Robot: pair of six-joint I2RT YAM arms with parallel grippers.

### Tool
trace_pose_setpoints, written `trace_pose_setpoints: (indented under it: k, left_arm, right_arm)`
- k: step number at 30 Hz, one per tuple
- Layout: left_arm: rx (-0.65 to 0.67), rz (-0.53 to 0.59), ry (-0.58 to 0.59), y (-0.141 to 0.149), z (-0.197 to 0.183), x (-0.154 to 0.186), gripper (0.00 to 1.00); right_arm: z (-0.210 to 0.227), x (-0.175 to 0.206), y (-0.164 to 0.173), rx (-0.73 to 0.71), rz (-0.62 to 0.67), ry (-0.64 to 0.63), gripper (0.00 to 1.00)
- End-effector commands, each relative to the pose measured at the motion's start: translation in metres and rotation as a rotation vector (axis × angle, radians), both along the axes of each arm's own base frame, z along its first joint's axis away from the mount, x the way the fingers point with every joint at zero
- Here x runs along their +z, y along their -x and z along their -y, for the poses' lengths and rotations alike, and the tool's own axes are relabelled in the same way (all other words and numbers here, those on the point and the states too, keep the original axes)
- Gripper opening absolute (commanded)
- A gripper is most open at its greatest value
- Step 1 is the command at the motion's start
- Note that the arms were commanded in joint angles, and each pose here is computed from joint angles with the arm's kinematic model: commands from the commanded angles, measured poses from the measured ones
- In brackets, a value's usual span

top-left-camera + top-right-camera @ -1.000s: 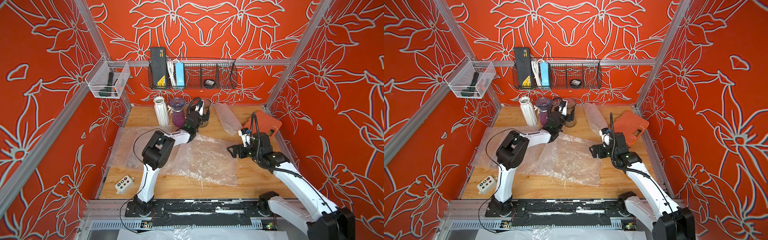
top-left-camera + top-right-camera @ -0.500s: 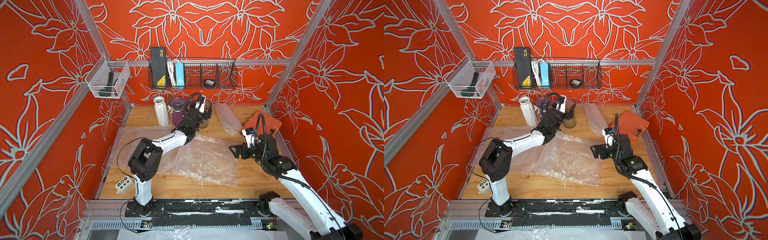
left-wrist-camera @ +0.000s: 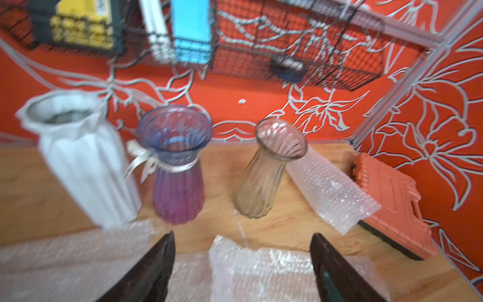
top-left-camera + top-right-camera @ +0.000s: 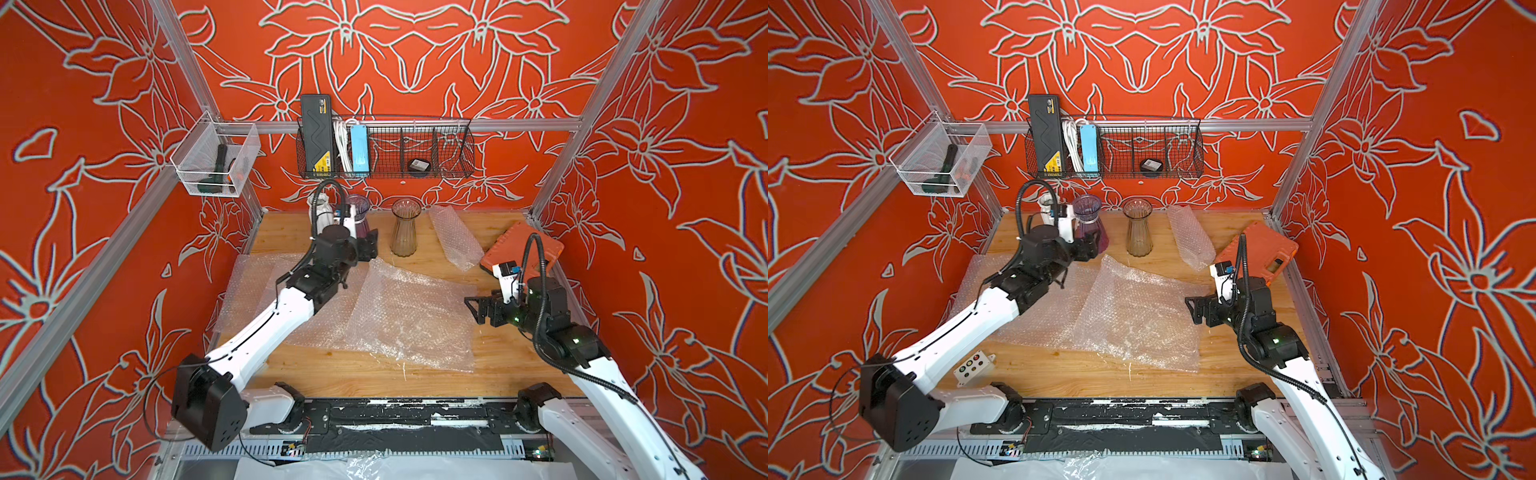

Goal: Unwrap the vase from the bubble wrap
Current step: Pick up the bubble wrap from the center of the board.

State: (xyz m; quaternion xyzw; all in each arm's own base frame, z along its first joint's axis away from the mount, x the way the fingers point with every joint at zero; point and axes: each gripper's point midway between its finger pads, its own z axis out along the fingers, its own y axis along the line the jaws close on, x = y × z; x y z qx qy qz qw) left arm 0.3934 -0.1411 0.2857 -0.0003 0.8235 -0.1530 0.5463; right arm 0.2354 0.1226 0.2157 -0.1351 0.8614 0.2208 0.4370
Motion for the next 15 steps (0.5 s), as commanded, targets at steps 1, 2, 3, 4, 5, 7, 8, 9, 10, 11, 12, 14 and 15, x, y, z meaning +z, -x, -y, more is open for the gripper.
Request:
trace_pose_setpoints:
  k: [1, 2, 3, 4, 5, 7, 8, 9, 10, 11, 12, 14, 15]
  left_arm:
    - [-0.064, -0.364, 0.010, 0.034, -0.010, -0.088, 0.81]
    - [-0.063, -0.379, 0.013, 0.035, -0.014, -0.093, 0.82]
    - [-0.063, -0.389, 0.012, 0.035, -0.016, -0.098, 0.83]
    - [-0.064, -0.398, 0.010, 0.034, -0.017, -0.102, 0.83]
    - [-0.067, -0.411, 0.002, 0.031, -0.017, -0.108, 0.84]
    - [-0.060, -0.459, -0.018, 0.027, -0.019, -0.125, 0.86]
    - [-0.061, -0.495, -0.028, 0.026, -0.018, -0.137, 0.86]
    - [-0.064, -0.520, -0.033, 0.026, -0.018, -0.146, 0.86]
    - [-0.069, -0.549, -0.031, 0.027, -0.016, -0.157, 0.86]
    - [-0.091, -0.574, -0.013, 0.028, -0.011, -0.167, 0.86]
    - [-0.115, -0.590, 0.010, 0.029, -0.005, -0.172, 0.86]
    - [-0.145, -0.609, 0.047, 0.031, 0.005, -0.180, 0.84]
    - [-0.144, -0.611, 0.041, 0.032, 0.006, -0.183, 0.83]
  right_arm:
    - [0.004, -0.007, 0.007, 0.004, -0.004, 0.016, 0.98]
    - [0.003, -0.006, 0.009, 0.009, 0.000, 0.005, 0.98]
    - [0.002, -0.005, 0.010, 0.010, 0.002, -0.006, 0.98]
    - [0.001, -0.004, 0.011, 0.012, 0.005, -0.016, 0.98]
    - [0.001, -0.003, 0.011, 0.010, 0.003, -0.024, 0.98]
    - [0.001, 0.000, 0.012, 0.005, 0.011, -0.038, 0.98]
    - [0.001, 0.002, 0.012, 0.002, 0.012, -0.045, 0.98]
    - [0.001, 0.003, 0.013, 0.002, 0.017, -0.050, 0.98]
    - [0.001, 0.004, 0.014, 0.000, 0.020, -0.052, 0.98]
    - [0.002, 0.005, 0.015, -0.005, 0.025, -0.052, 0.98]
    - [0.003, 0.005, 0.016, -0.006, 0.027, -0.052, 0.98]
    - [0.005, 0.003, 0.016, -0.010, 0.031, -0.041, 0.98]
    - [0.005, 0.001, 0.016, -0.011, 0.029, -0.036, 0.98]
